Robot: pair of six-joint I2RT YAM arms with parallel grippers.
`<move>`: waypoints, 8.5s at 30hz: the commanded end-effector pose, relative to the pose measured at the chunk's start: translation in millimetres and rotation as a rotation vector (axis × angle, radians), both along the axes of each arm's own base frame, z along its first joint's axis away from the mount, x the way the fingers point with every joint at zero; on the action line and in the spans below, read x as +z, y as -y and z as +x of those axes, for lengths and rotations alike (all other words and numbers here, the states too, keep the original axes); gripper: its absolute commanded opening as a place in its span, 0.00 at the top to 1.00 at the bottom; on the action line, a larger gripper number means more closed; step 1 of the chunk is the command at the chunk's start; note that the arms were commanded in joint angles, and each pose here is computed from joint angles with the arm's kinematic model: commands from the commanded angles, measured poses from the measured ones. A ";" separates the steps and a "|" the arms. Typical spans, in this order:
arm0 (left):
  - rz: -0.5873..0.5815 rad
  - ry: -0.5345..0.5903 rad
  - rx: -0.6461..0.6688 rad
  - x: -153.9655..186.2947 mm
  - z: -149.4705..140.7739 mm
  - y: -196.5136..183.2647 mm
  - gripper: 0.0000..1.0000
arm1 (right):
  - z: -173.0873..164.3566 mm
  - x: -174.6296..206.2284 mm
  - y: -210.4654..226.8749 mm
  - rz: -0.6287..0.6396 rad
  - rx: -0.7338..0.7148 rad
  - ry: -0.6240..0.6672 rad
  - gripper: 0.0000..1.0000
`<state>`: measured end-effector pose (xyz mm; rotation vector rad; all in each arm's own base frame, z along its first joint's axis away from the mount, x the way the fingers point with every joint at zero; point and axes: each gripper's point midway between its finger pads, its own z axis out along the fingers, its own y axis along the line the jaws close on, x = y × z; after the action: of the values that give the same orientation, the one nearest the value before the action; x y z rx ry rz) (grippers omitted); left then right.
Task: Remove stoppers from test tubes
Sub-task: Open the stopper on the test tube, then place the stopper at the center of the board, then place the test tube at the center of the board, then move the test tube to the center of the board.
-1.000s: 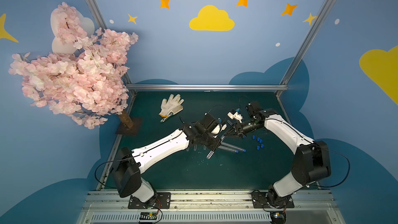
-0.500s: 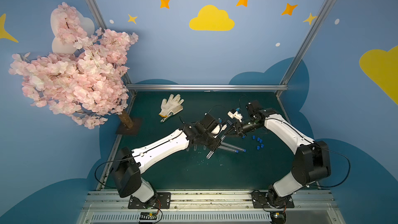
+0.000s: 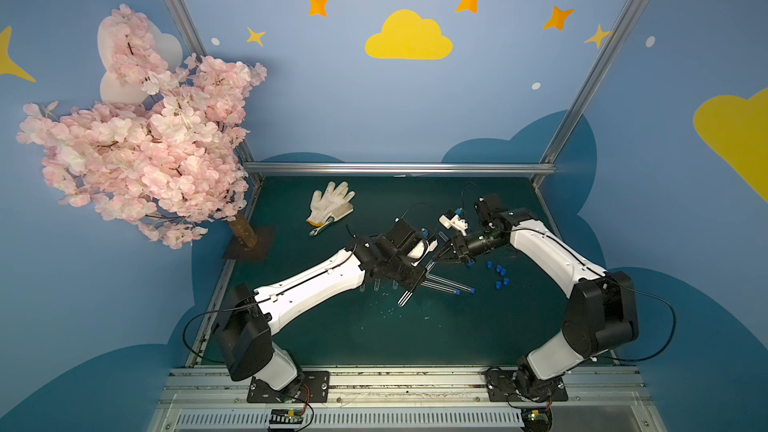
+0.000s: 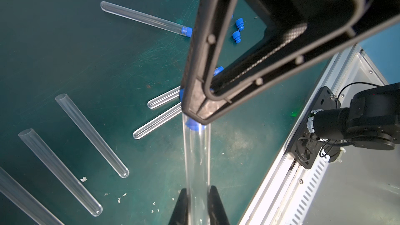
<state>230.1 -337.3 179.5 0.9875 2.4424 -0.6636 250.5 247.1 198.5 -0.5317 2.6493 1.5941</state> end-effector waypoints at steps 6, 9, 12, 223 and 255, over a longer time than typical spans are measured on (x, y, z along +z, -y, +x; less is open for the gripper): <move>-0.013 0.012 -0.020 8.4 -3.5 -2.0 0.97 | -0.1 0.5 1.0 -0.012 0.005 0.018 1.00; -0.013 0.014 -0.021 8.7 -3.5 -2.0 0.97 | -1.3 -0.2 1.5 -0.013 0.005 0.017 1.00; -0.011 0.017 -0.020 9.5 -3.2 -2.7 0.97 | -1.4 -1.1 2.3 -0.018 0.003 0.015 1.00; 0.062 0.003 -0.086 -30.4 36.1 -14.6 0.36 | 59.0 -65.2 134.7 -0.541 -0.277 -0.010 0.20; 0.401 -0.048 -0.397 -150.9 40.1 29.4 0.36 | 36.8 -55.9 162.6 -0.420 -0.428 -0.081 0.20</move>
<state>272.4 -369.4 33.6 1.6244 2.4824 -0.3249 287.7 84.4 144.5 0.1089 2.9007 0.9465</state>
